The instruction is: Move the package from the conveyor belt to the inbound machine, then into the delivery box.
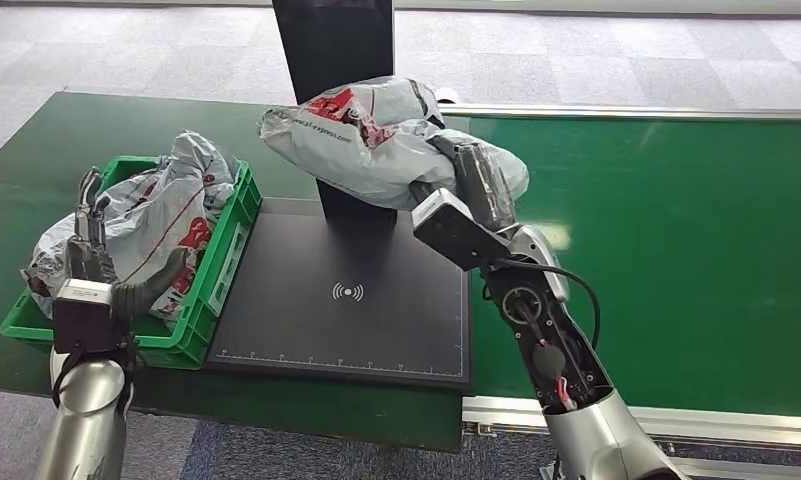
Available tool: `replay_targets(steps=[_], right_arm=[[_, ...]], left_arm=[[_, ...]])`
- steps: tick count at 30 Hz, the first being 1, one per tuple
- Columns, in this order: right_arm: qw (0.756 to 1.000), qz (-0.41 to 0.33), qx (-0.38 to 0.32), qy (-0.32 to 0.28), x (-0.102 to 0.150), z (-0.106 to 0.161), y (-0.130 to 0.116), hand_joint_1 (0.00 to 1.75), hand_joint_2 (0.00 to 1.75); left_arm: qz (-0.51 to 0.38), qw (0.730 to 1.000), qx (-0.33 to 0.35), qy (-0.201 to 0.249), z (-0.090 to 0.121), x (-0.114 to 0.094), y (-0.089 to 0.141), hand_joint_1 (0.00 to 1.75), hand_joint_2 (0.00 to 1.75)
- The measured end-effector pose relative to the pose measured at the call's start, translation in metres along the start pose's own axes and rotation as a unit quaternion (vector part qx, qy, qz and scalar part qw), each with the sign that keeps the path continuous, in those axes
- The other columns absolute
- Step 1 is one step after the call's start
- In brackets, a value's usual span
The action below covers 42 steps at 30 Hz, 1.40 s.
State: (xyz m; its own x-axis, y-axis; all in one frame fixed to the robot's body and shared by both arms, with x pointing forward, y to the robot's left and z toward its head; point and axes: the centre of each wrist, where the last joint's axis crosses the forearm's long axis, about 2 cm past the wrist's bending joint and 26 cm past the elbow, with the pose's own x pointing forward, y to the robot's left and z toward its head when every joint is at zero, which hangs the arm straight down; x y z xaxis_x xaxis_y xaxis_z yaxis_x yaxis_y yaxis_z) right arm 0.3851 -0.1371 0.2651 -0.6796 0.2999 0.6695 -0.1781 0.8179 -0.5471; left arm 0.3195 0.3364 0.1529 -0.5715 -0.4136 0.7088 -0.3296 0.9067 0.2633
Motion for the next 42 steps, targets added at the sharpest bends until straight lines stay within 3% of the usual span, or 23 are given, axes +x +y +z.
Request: replay_targets(steps=[1, 2, 5, 12, 23, 29, 33, 37, 41, 42], right_arm=[[1.000, -0.007, 0.014, 0.002, 0.001, 0.000, 0.009, 0.16, 1.75], [1.000, -0.013, 0.028, 0.005, 0.002, 0.001, 0.017, 0.00, 1.31], [0.997, -0.031, 0.066, 0.020, 0.004, 0.002, 0.040, 0.00, 0.00], [0.985, -0.105, 0.128, 0.049, 0.005, 0.001, 0.070, 0.00, 0.00], [0.975, -0.150, 0.154, 0.053, -0.005, 0.007, 0.079, 0.00, 0.00], [0.960, -0.264, 0.088, -0.005, -0.005, 0.010, 0.074, 0.00, 0.00], [0.957, -0.285, -0.012, -0.044, -0.001, 0.016, 0.060, 0.00, 1.75], [0.955, -0.254, -0.123, -0.090, 0.006, 0.027, 0.037, 0.00, 1.75], [0.953, -0.243, -0.148, -0.100, 0.009, 0.030, 0.030, 0.00, 1.75], [0.949, -0.236, -0.176, -0.110, 0.012, 0.036, 0.020, 0.00, 1.75]], left_arm=[[-0.001, 1.000, 0.002, 0.002, 0.000, -0.001, 0.004, 0.00, 1.75], [-0.003, 1.000, 0.004, 0.003, -0.001, -0.002, 0.007, 0.00, 1.75], [-0.010, 1.000, 0.009, 0.006, -0.001, -0.005, 0.014, 0.00, 1.75], [-0.029, 0.999, 0.002, 0.016, 0.002, -0.009, 0.019, 0.00, 1.75], [-0.056, 0.997, -0.030, 0.033, 0.012, -0.009, 0.013, 0.00, 1.75], [-0.058, 0.995, -0.075, 0.036, 0.008, -0.003, -0.004, 0.00, 1.75], [-0.085, 0.986, -0.139, 0.031, 0.007, 0.009, -0.033, 0.00, 1.75], [-0.108, 0.972, -0.206, 0.016, 0.006, 0.020, -0.071, 0.00, 1.75], [-0.109, 0.968, -0.225, 0.013, 0.006, 0.022, -0.081, 0.00, 1.75], [-0.111, 0.963, -0.246, 0.013, 0.007, 0.022, -0.098, 0.00, 1.75]])
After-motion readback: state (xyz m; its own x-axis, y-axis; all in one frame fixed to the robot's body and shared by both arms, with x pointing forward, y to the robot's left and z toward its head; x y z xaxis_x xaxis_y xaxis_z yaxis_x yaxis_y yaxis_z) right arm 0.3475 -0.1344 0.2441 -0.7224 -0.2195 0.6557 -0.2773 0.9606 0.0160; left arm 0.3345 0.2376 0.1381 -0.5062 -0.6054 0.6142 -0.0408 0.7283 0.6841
